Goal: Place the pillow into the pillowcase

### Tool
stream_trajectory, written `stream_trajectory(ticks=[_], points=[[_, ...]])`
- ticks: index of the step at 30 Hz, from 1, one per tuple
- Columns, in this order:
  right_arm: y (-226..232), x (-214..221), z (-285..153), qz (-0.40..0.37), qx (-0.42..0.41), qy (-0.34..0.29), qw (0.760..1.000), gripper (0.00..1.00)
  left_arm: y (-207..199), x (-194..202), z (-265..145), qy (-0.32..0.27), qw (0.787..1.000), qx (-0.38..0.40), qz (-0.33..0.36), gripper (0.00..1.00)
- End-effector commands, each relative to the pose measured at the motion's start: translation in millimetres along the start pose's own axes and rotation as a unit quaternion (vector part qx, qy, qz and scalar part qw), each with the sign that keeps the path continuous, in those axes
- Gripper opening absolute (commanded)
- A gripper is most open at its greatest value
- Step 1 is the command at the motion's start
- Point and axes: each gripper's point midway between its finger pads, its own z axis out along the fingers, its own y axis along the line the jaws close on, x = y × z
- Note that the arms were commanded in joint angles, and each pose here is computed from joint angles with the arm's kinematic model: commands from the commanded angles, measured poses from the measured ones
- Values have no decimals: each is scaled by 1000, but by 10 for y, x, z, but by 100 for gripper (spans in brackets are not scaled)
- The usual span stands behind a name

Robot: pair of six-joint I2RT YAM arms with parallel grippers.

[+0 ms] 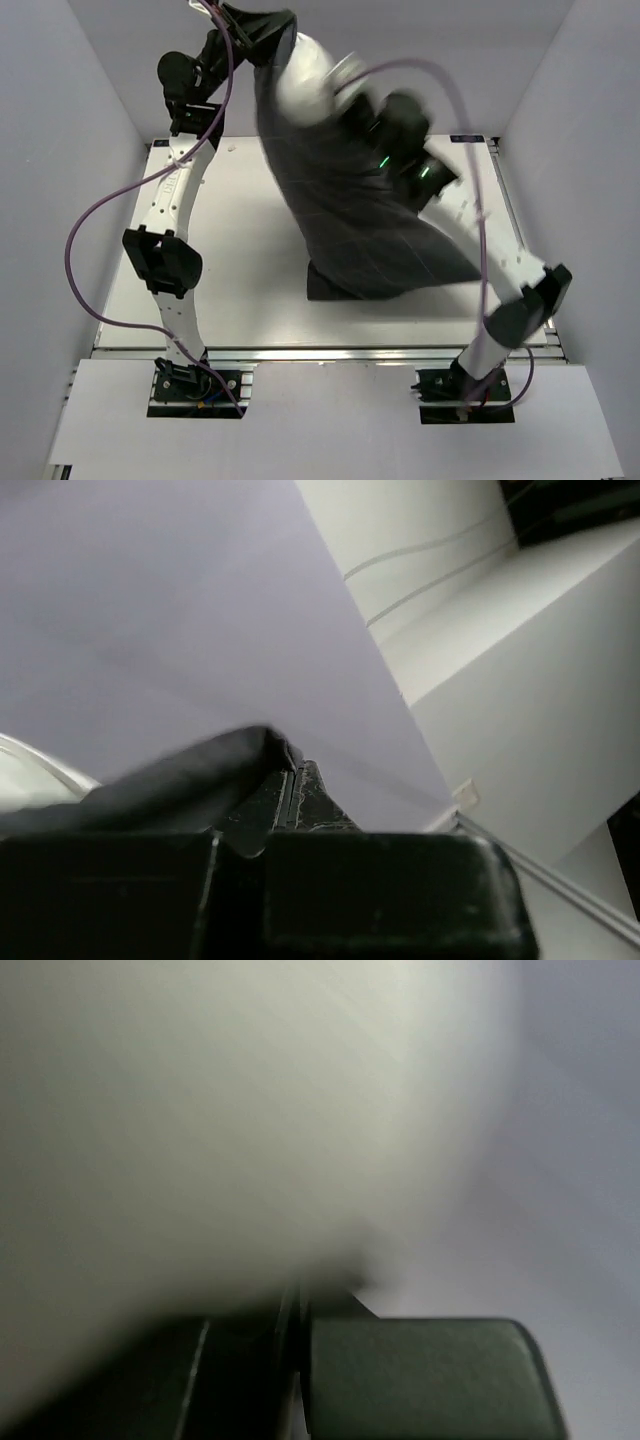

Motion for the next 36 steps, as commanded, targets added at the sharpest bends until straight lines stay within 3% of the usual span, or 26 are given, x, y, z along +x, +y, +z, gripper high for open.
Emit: stream_trajectory(ticks=[1,3,5,6,7,8,9,10,11,13,15,16,17,18,20,21,22,24,25,28,29,30,31,32,35,36], points=[[1086,-2415,-1405,1,-172,-309,935,0,-447,-9,52,-14,998,54,28,0],[982,-2511,-1381,-12,-129,-319,939,0,-484,-9,65,-13,998,58,29,0],[545,-2340,-1010,-33,-32,-290,956,0,-525,8,60,-12,998,60,29,0],[-86,-2098,-792,-53,43,-262,963,0,-498,-1,55,-14,998,58,27,0],[-327,-1724,-419,-38,71,-222,972,0,-507,7,48,-14,998,58,27,0],[-880,-1785,-450,-35,151,-222,963,0,-572,32,38,-13,997,63,30,0],[-1519,-1456,-407,-55,218,-180,958,0,-543,22,33,-16,998,60,28,0],[-1763,-1001,-127,-42,237,-140,961,0,-570,37,28,-14,998,62,29,0],[-2241,-1132,-353,-50,286,-150,945,0,-585,40,26,-15,997,63,29,0],[-2256,-933,-296,-36,272,-113,955,0,-584,41,28,-14,997,63,30,0],[-1840,-880,-229,-1,195,-107,975,0,-526,19,33,-16,998,59,27,0],[-1653,-1553,-643,-1,174,-193,966,0,-512,12,37,-16,998,58,26,0],[-1293,-1686,-688,-29,125,-220,967,0,-491,0,41,-17,998,57,25,0],[-457,-1707,-620,-21,39,-234,971,0,-408,-33,50,-18,998,52,22,0],[410,-2209,-958,7,-74,-271,960,0,-407,-46,67,-18,998,53,23,0],[396,-2550,-1154,24,-84,-294,952,0,-332,-65,71,-17,998,49,19,0],[545,-2530,-1062,35,-105,-279,954,0,-329,-62,71,-15,998,49,19,0],[468,-2535,-974,18,-80,-267,960,0,-278,-70,56,-15,999,45,15,0],[192,-2582,-936,8,-13,-282,959,0,-286,-63,50,-15,999,47,15,0],[-607,-2146,-633,-39,103,-254,961,0,-289,-75,44,-20,999,48,15,0],[-1090,-1913,-577,-62,160,-227,959,0,-317,-72,48,-20,998,50,17,0],[-1241,-1547,-301,-57,175,-189,965,0,-363,-64,54,-20,998,54,20,0],[-1561,-1563,-367,-54,210,-187,958,0,-380,-65,57,-20,998,55,19,0],[-1859,-1306,-364,-59,237,-152,958,0,-402,-63,60,-21,998,56,20,0],[-1699,-1132,-282,-19,191,-132,972,0,-424,-51,61,-19,998,56,21,0],[-1531,-1468,-517,-1,162,-168,972,0,-411,-55,60,-19,998,55,20,0]])
